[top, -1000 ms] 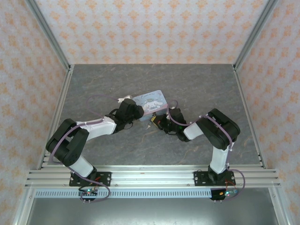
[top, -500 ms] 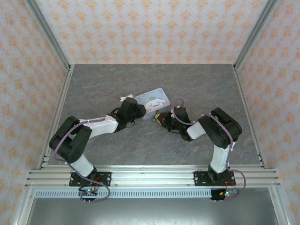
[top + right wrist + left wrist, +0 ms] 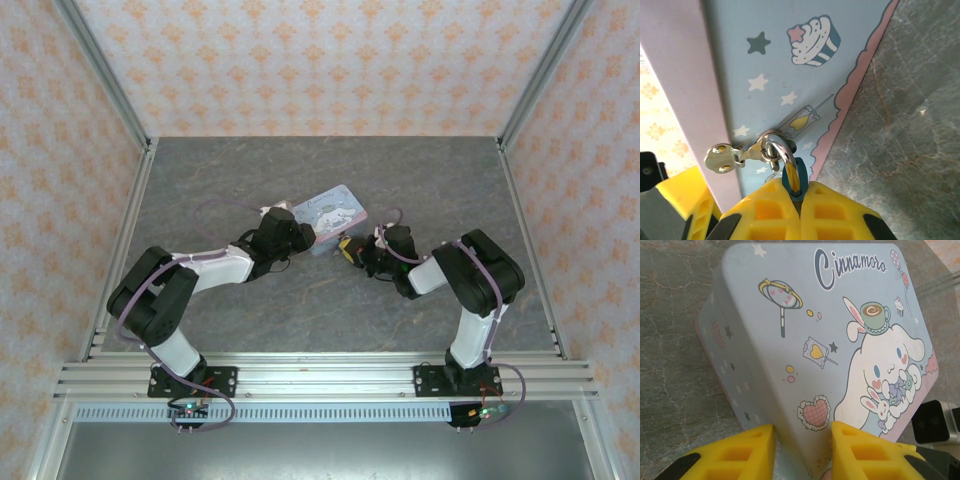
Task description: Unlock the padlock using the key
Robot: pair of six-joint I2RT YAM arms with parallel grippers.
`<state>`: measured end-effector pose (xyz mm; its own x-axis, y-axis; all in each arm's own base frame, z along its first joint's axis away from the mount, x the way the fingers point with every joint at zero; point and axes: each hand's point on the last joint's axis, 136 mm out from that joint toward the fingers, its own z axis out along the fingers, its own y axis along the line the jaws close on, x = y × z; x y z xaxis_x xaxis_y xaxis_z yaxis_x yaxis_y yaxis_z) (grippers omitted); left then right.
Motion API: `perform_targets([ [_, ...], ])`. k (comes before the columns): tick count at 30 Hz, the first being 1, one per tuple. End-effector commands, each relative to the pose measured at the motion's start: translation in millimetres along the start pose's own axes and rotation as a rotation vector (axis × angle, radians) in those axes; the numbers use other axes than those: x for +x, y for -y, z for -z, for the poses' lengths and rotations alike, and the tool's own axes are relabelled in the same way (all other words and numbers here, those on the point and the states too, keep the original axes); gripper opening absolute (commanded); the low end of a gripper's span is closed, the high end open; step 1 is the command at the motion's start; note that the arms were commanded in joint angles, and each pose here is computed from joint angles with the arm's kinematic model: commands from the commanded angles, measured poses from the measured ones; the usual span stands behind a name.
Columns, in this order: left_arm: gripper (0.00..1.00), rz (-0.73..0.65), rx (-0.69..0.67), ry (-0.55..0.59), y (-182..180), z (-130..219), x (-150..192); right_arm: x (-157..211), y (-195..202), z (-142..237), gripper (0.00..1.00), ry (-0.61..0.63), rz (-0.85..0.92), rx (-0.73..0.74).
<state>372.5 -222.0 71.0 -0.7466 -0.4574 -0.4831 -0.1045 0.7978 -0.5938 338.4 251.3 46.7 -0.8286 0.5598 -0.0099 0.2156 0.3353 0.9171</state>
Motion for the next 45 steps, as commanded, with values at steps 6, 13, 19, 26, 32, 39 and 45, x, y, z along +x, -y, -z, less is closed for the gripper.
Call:
perform_targets([
  [6,0.3,-0.056,-0.45,-0.299,-124.1,17.3,84.1,-15.2,63.7,16.3,0.0,-0.01,0.019,0.303],
  [13,0.3,-0.06,-0.452,-0.299,-122.5,17.4,82.3,-18.1,73.6,23.1,0.0,-0.033,0.048,0.426],
  [19,0.3,-0.063,-0.454,-0.304,-122.9,16.2,83.1,-29.8,66.1,27.5,0.0,0.026,0.043,0.42],
  [26,0.29,-0.056,-0.452,-0.315,-124.7,13.4,86.8,-66.6,37.8,37.8,0.0,0.186,-0.053,0.202],
  [32,0.29,-0.049,-0.438,-0.309,-121.4,13.9,86.7,-62.2,40.5,31.6,0.0,0.131,-0.05,0.208],
  [39,0.5,-0.106,-0.422,-0.252,-100.3,37.4,61.9,-50.3,56.0,38.5,0.0,0.096,-0.025,0.257],
  [45,0.61,-0.221,-0.405,-0.196,-59.0,50.1,26.4,-45.5,60.8,38.5,0.0,0.071,-0.016,0.268],
])
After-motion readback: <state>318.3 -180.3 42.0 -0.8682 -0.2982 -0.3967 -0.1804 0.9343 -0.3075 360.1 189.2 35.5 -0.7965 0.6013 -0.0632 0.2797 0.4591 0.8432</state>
